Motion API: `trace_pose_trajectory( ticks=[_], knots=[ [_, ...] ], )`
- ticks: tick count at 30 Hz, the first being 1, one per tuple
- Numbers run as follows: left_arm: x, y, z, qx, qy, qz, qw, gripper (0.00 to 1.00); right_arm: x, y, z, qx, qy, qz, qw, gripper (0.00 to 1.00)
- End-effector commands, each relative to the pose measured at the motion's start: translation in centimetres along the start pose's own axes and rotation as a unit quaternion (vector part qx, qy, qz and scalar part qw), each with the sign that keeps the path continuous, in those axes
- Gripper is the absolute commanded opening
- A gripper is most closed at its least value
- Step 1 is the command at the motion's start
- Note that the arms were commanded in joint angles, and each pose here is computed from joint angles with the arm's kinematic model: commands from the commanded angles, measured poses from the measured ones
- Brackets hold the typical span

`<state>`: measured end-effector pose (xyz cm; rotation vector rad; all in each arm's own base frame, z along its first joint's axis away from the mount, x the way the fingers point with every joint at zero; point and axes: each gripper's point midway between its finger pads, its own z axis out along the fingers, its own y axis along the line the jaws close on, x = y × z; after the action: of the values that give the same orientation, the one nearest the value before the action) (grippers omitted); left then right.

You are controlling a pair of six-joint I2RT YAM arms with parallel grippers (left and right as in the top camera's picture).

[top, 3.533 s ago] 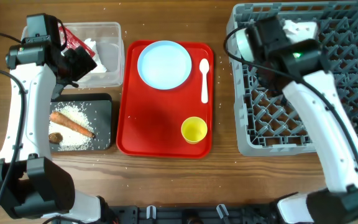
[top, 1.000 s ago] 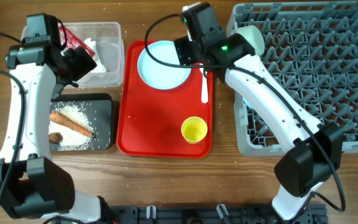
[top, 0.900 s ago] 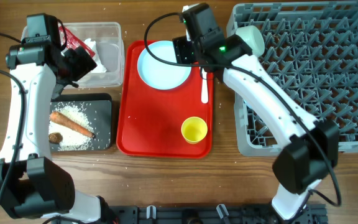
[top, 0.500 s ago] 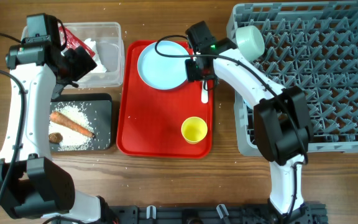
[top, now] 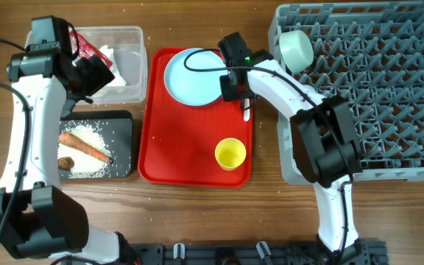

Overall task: Sort waste into correct bins and load items into the dishwasher rack
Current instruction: 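Lift the blue plate with the right gripper toward the rack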

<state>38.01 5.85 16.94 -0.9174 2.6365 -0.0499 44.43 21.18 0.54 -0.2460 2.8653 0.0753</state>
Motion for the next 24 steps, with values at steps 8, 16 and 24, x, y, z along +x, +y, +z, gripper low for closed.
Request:
trace_pose_trajectory(
  ticks=[8,16,24],
  knots=[
    [-0.7,0.1,-0.8,0.000,-0.015,0.002,1.000,1.00,-4.2,1.8,-4.7,-0.049,-0.084,-0.006,0.995,0.46],
    [-0.8,0.1,-0.8,0.001,-0.016,0.002,1.000,1.00,-4.4,2.5,-1.6,-0.061,-0.083,-0.018,0.995,0.39],
    [-0.8,0.1,-0.8,0.001,-0.016,0.002,1.000,1.00,-2.7,2.0,0.3,-0.050,-0.048,-0.036,0.997,0.24]
  ],
)
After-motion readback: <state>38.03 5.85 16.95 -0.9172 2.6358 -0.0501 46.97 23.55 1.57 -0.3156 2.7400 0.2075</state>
